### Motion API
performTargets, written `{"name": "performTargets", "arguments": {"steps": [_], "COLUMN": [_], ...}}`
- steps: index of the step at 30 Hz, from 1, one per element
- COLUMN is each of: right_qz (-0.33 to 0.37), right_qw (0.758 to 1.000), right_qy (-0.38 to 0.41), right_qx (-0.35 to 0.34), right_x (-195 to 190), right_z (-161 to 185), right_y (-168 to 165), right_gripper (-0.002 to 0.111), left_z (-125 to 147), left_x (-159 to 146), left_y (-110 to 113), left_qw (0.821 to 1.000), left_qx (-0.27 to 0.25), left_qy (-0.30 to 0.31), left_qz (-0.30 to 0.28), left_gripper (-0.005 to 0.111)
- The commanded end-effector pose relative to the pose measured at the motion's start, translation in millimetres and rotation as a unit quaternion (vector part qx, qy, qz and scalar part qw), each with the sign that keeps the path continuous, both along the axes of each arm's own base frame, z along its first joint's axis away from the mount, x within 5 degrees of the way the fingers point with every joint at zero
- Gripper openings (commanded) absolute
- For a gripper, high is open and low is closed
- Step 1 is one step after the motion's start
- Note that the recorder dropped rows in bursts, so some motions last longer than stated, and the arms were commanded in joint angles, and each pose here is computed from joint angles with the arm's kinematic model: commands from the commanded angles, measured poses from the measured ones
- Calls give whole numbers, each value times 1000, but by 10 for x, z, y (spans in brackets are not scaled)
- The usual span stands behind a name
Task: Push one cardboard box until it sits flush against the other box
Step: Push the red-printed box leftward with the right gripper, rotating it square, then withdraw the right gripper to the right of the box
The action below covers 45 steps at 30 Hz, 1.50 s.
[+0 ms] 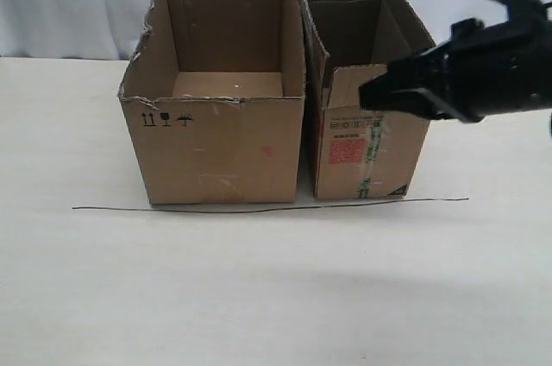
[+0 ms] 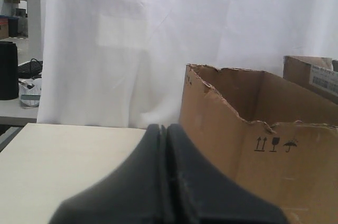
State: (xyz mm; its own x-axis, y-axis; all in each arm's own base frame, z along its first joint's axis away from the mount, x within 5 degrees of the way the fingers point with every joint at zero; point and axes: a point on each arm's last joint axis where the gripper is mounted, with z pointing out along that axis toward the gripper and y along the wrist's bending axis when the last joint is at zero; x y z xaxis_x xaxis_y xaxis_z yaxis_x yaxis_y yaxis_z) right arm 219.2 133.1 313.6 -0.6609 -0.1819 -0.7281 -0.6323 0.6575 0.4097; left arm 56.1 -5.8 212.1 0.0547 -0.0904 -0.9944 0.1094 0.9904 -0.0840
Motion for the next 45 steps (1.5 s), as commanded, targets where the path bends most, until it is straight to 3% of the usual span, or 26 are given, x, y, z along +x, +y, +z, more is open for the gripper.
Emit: {"name": "performTargets", "arguments": {"steps": [1, 3, 6, 15, 20, 25, 28, 37, 45], "right_qz": [-108, -208, -287, -414, -398, -365, -374, -375, -305], "right_qw": [987, 962, 941, 901, 906, 914, 907, 899, 916], "right_qy": [-116, -162, -147, -27, 94, 176, 192, 221, 239], "right_qx": [-26, -72, -105, -126, -112, -22, 29, 48, 101], "right_x": [-245, -184, -21, 522, 793, 1033, 1094, 1164, 1313], "right_z": [453, 530, 452, -77, -444, -675, -715, -882, -1157], "right_y": [-420, -763, -1112, -1867, -2076, -2023, -1992, -1996, -1918], "right_gripper": [5, 5, 5, 5, 5, 5, 5, 5, 5], "left_z": [-3, -3, -3, -3, -3, -3, -3, -3, -3], "left_x": [-2, -2, -2, -2, -2, -2, -2, -2, -2], "left_y": [-6, -6, -6, -6, -6, -6, -6, -6, -6], "left_qw": [1000, 1000, 1000, 1000, 1000, 1000, 1000, 1000, 1000], "left_qx": [-2, -2, -2, -2, -2, -1, -1, -1, -1], "left_qy": [-3, -3, -3, -3, -3, -4, -4, -4, -4], "left_qz": [-5, -5, -5, -5, -5, -5, -5, -5, -5], "left_gripper": [0, 0, 0, 0, 0, 0, 0, 0, 0]}}
